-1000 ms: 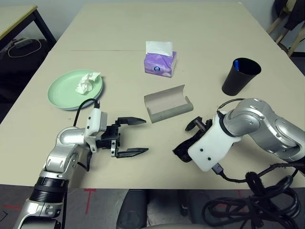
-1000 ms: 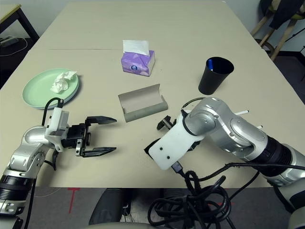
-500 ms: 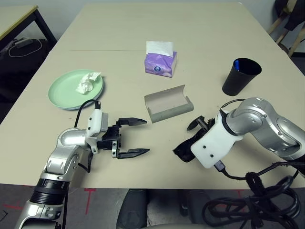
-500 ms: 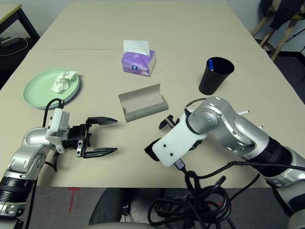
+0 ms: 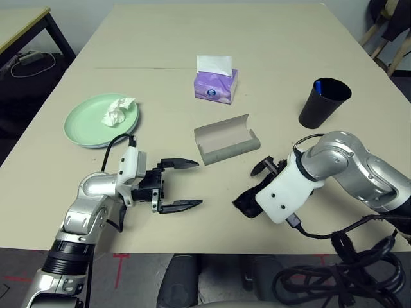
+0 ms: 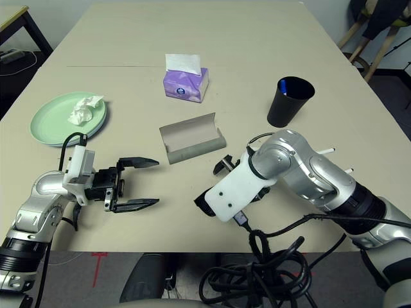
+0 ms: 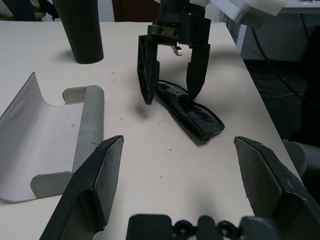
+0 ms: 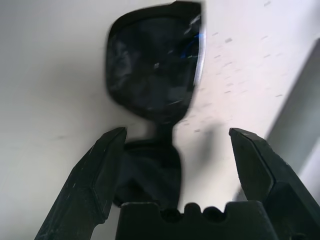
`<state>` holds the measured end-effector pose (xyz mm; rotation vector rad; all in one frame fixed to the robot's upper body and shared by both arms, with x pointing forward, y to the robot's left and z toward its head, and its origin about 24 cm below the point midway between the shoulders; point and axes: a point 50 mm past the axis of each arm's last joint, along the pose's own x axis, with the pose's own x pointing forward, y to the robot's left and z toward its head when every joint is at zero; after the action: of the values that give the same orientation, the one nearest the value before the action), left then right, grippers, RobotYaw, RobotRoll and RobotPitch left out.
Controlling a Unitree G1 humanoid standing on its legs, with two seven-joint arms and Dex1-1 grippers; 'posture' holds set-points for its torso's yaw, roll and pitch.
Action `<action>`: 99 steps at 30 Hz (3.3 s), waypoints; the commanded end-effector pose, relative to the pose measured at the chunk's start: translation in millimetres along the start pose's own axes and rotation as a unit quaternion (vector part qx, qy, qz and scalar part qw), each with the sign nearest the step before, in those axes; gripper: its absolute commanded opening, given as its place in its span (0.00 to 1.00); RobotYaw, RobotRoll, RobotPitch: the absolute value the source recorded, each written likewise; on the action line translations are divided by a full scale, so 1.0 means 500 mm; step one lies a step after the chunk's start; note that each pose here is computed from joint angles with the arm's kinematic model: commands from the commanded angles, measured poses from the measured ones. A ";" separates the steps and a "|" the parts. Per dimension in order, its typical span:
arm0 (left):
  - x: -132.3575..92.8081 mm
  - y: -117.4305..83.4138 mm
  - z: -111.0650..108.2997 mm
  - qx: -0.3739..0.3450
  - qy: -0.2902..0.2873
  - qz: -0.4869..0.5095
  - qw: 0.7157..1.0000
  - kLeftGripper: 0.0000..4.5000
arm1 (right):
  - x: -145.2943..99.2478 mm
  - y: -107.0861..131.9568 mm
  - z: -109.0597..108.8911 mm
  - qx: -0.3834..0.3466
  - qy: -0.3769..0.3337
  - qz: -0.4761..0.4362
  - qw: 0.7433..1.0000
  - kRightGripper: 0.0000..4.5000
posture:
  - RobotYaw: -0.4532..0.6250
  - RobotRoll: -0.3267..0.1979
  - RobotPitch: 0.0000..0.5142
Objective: Organize and tidy the items on the table.
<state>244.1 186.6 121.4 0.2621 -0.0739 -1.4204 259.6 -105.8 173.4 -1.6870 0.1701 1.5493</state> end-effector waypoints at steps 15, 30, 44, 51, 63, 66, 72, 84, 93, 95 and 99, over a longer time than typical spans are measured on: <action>0.001 0.000 -0.003 -0.004 0.008 -0.009 1.000 1.00 | -0.038 0.000 0.023 0.011 -0.008 0.012 1.000 1.00 | 0.47 0.62 0.30; -0.001 0.003 -0.002 -0.006 0.010 -0.010 1.000 1.00 | -0.020 0.008 0.019 0.028 -0.023 0.016 0.999 1.00 | 0.47 0.62 0.30; 0.000 0.000 -0.002 -0.007 0.012 -0.010 1.000 1.00 | 0.000 0.021 0.007 0.014 -0.023 0.025 0.999 1.00 | 0.47 0.62 0.31; -0.001 -0.002 -0.002 -0.007 0.012 -0.009 1.000 1.00 | 0.011 0.027 -0.003 0.015 -0.020 0.030 0.999 1.00 | 0.48 0.62 0.31; -0.001 -0.004 -0.003 -0.008 0.014 -0.008 1.000 1.00 | 0.009 0.012 0.010 0.008 -0.026 0.024 0.999 1.00 | 0.48 0.62 0.31; -0.001 -0.003 -0.003 -0.007 0.014 -0.008 1.000 1.00 | 0.009 0.014 0.009 0.008 -0.026 0.026 0.999 1.00 | 0.48 0.62 0.31; -0.001 -0.003 -0.003 -0.008 0.014 -0.008 1.000 1.00 | 0.013 0.019 0.004 0.008 -0.025 0.031 0.999 0.70 | 0.48 0.62 0.31; -0.001 -0.003 -0.003 -0.007 0.014 -0.007 1.000 1.00 | 0.012 0.016 0.003 0.003 -0.024 0.032 0.999 0.08 | 0.48 0.62 0.30; -0.001 0.000 -0.004 -0.007 0.015 -0.009 1.000 1.00 | -0.023 -0.013 0.014 -0.008 -0.022 0.017 1.000 0.08 | 0.47 0.62 0.28; -0.001 0.001 -0.003 -0.006 0.014 -0.009 1.000 1.00 | -0.040 -0.023 0.016 -0.007 -0.022 0.008 1.000 0.08 | 0.47 0.62 0.27; -0.003 0.003 -0.002 -0.004 0.014 -0.005 1.000 1.00 | -0.076 -0.061 0.043 -0.003 -0.035 -0.009 0.999 0.08 | 0.47 0.62 0.26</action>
<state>246.0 187.5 123.8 0.2719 -0.0618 -1.4214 257.3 -91.0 212.2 -1.6540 0.1459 1.5896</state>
